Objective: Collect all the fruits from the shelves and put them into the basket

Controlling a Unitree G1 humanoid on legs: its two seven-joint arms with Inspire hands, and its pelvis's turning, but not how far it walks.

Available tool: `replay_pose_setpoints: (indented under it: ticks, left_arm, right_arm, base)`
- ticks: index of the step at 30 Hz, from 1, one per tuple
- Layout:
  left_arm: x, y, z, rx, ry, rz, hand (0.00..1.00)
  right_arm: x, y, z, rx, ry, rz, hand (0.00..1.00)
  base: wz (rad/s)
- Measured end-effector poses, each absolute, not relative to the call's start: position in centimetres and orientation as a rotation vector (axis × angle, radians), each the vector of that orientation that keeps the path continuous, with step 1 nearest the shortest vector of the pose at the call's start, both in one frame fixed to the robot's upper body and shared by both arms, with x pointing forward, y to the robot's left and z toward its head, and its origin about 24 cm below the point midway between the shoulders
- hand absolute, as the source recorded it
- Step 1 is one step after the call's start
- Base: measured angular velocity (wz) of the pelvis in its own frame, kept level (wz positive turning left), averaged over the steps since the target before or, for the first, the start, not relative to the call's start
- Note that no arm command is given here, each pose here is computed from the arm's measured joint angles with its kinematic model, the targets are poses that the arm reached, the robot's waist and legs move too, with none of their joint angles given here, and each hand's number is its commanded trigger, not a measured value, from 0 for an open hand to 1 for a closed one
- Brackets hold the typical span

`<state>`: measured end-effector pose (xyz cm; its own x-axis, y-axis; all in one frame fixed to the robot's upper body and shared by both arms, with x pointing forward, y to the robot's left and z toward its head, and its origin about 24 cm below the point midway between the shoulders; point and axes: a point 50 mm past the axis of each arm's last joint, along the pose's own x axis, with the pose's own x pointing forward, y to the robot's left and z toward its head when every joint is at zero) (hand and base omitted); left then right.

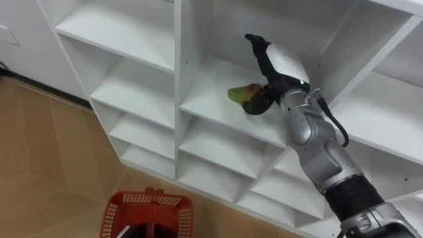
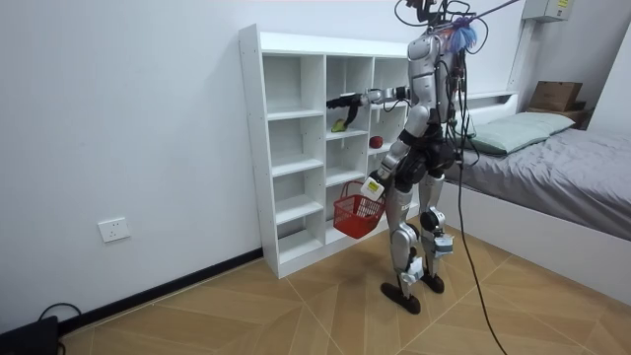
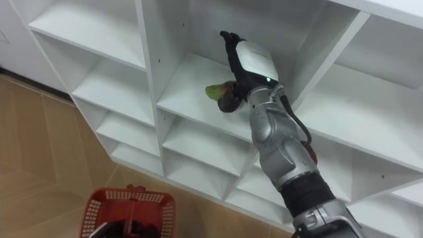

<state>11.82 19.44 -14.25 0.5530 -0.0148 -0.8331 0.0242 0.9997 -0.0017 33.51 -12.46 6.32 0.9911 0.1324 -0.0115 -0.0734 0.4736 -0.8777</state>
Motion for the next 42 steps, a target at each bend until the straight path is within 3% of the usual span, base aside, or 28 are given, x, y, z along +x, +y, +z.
replay_pose_setpoints:
  ticks: [42]
  left_arm:
    - [12.7,19.4,-14.0,0.012,0.965,-0.046,1.00]
  right_arm:
    - [33.6,-12.8,4.8,-1.099,0.026,0.197,0.00]
  base:
    - [0.00]
